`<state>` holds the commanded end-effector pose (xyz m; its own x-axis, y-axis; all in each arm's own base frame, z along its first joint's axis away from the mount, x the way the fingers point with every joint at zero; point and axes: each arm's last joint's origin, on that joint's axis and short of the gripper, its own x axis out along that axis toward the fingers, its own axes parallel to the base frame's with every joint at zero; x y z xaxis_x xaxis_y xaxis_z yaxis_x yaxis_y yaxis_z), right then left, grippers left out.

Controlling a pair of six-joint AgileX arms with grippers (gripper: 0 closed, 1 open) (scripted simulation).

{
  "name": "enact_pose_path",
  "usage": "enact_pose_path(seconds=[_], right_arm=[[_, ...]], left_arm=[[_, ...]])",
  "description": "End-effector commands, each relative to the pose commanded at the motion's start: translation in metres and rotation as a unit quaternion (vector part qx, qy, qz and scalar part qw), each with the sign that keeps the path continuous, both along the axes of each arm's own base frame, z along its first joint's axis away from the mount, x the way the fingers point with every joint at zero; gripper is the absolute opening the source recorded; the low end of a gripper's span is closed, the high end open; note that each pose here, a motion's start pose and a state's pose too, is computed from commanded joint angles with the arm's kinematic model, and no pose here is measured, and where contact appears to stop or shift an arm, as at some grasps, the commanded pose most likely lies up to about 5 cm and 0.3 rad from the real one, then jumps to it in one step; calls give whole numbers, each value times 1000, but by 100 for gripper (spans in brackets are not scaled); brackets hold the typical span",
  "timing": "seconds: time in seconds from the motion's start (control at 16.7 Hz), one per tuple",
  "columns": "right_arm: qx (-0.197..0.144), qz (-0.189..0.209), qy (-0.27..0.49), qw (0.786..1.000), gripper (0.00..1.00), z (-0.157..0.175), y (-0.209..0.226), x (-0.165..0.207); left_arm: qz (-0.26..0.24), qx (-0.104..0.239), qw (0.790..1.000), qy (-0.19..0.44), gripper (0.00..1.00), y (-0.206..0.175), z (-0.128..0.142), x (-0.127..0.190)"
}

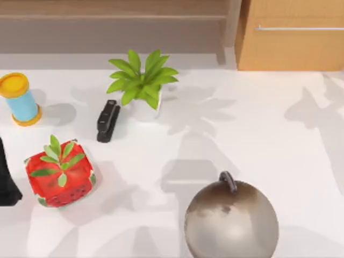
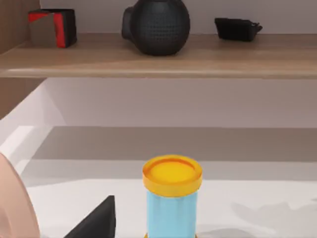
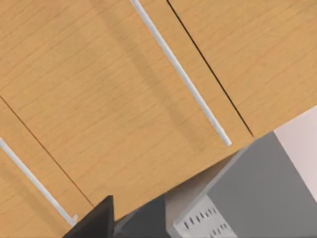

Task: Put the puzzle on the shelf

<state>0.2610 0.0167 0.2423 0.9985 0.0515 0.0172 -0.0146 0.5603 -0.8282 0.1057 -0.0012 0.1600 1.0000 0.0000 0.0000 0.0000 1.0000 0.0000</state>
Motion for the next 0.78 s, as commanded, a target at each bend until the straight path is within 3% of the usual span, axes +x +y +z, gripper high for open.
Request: enact_pose_path(seconds=[0.18, 0.36, 0.6, 0.78], right_arm=[[-98, -2, 0, 995, 100, -24, 11, 53], [-174, -8, -5, 985, 100, -56, 24, 94], [-247, -20, -4, 969, 100, -105, 40, 128], [-280, -27, 1, 960, 100, -138, 48, 140]], left_arm=[[0, 0, 1000, 0, 100, 0, 0, 0], [0, 0, 1000, 0, 100, 0, 0, 0], [0, 0, 1000, 0, 100, 0, 0, 0], [0, 0, 1000, 0, 100, 0, 0, 0]])
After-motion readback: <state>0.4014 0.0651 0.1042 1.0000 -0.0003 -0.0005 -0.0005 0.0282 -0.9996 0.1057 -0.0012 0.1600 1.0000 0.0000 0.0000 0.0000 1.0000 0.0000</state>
